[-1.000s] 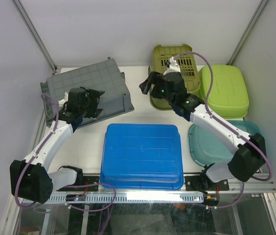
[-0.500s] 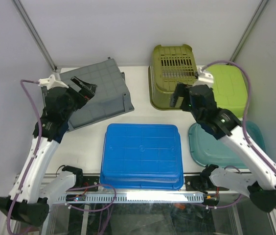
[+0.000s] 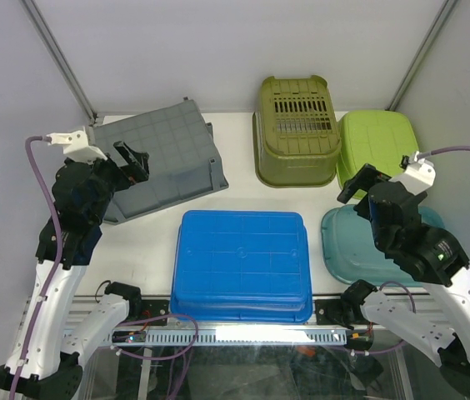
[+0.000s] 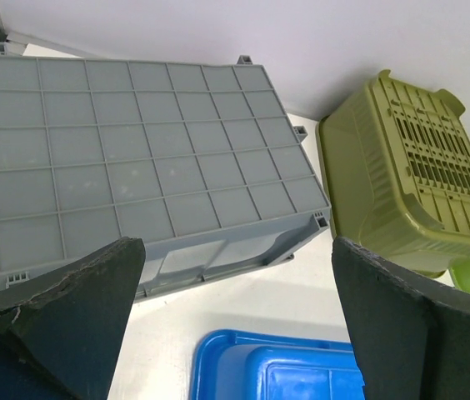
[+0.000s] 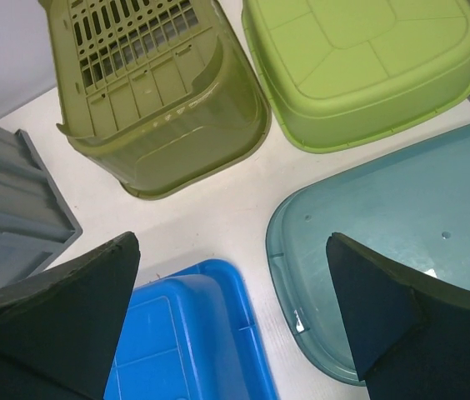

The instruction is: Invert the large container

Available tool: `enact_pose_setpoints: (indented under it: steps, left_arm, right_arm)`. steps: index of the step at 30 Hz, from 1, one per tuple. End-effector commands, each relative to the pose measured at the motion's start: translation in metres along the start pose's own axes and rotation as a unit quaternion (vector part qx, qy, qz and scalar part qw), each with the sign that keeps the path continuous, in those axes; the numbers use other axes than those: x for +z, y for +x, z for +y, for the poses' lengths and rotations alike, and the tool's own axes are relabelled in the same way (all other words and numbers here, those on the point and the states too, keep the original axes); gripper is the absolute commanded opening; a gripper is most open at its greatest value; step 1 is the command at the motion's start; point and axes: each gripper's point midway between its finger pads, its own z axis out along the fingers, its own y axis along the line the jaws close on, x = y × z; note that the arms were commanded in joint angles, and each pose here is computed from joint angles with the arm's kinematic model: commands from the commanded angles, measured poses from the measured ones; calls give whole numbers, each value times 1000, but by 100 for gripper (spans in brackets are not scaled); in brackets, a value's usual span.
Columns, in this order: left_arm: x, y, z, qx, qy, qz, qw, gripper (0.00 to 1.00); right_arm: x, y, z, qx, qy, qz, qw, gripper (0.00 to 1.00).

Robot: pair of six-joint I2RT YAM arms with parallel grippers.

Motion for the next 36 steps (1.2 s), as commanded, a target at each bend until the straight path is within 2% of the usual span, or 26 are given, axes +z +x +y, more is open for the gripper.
enact_pose_setpoints:
  steps: [1, 21, 36]
  left_arm:
    - [-3, 4, 6, 14, -9, 1, 1000, 99]
    - [4, 24, 20, 13, -36, 20, 999, 99]
    - [-1, 11, 14, 2, -24, -2, 1000, 99]
  right_arm:
    - [5, -11, -2, 26, 25, -28, 999, 99]
    - [12, 0, -1, 5, 36, -11, 999, 99]
    - [11, -1, 2, 11, 29, -12, 999, 99]
